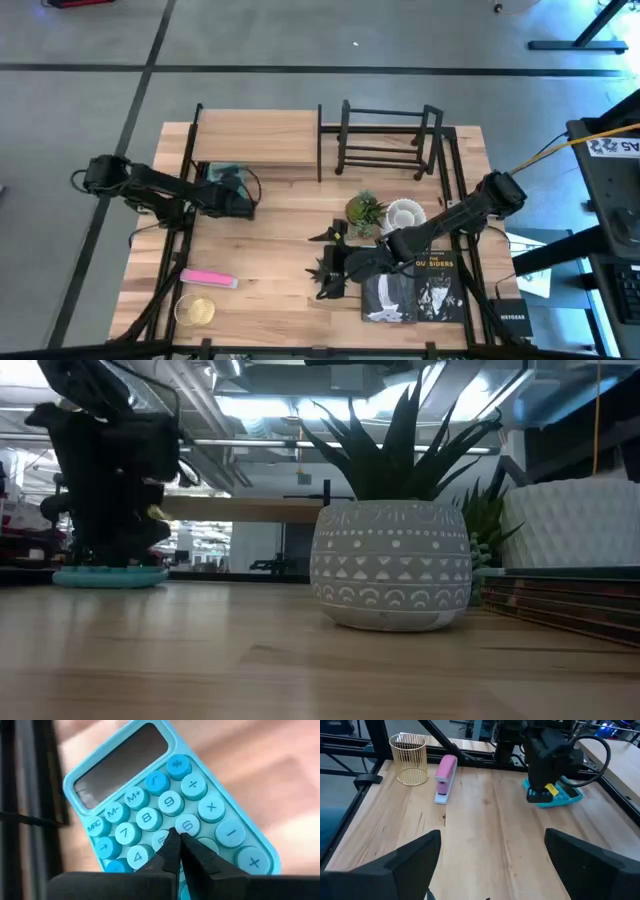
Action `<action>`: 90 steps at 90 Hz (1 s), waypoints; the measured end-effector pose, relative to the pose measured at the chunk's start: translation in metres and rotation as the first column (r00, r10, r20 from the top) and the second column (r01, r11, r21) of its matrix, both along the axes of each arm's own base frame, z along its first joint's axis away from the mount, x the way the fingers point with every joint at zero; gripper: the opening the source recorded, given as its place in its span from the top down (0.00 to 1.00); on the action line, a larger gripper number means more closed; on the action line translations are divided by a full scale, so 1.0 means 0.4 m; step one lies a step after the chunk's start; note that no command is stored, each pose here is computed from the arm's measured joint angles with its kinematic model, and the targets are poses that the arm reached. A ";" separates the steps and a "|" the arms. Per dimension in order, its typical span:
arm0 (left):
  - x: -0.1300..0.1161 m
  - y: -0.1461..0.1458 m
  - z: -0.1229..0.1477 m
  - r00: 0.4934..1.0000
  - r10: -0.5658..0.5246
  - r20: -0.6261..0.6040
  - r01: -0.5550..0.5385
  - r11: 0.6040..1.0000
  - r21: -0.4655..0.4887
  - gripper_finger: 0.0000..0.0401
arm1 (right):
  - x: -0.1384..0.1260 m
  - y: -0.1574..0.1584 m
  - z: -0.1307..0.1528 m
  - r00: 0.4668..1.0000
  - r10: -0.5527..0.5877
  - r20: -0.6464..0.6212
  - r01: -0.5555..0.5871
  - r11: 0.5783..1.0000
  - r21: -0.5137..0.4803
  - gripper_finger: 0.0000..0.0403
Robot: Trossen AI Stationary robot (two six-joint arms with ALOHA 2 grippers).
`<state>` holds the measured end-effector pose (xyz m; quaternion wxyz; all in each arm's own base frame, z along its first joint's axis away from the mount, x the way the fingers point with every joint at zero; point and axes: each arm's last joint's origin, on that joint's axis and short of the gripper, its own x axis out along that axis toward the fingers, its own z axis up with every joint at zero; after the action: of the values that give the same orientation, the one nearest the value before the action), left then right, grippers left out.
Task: Stock shelves
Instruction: Move the blue calculator to the middle left of the table
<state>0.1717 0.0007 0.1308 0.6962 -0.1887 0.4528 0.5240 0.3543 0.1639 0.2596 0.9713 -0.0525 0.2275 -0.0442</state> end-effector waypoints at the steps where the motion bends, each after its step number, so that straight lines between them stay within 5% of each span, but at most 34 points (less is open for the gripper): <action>1: 0.001 -0.004 0.001 1.000 -0.004 0.006 0.004 1.000 -0.004 1.00 | 0.000 0.000 0.000 1.000 0.000 0.000 0.000 1.000 0.000 0.15; 36: 0.025 -0.165 0.034 0.970 -0.155 0.186 0.191 0.962 -0.194 1.00 | 0.000 0.000 0.000 1.000 0.003 0.001 -0.003 1.000 0.004 0.15; 55: 0.045 -0.266 0.050 0.889 -0.206 0.409 0.350 0.881 -0.318 1.00 | 0.000 0.000 0.001 1.000 0.003 0.002 -0.003 1.000 0.004 0.15; 68: 0.059 -0.314 0.054 0.819 -0.232 0.524 0.441 0.840 -0.318 1.00 | 0.001 0.001 0.002 1.000 0.003 0.008 -0.003 1.000 0.007 0.15; 90: 0.078 -0.339 0.027 0.786 -0.258 0.562 0.463 0.848 -0.258 1.00 | 0.001 0.001 0.002 1.000 0.004 0.006 -0.005 1.000 0.004 0.15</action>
<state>0.2031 -0.1349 0.1414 0.8280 -0.3596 0.3750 0.2108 0.3546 0.1642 0.2602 0.9723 -0.0511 0.2244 -0.0418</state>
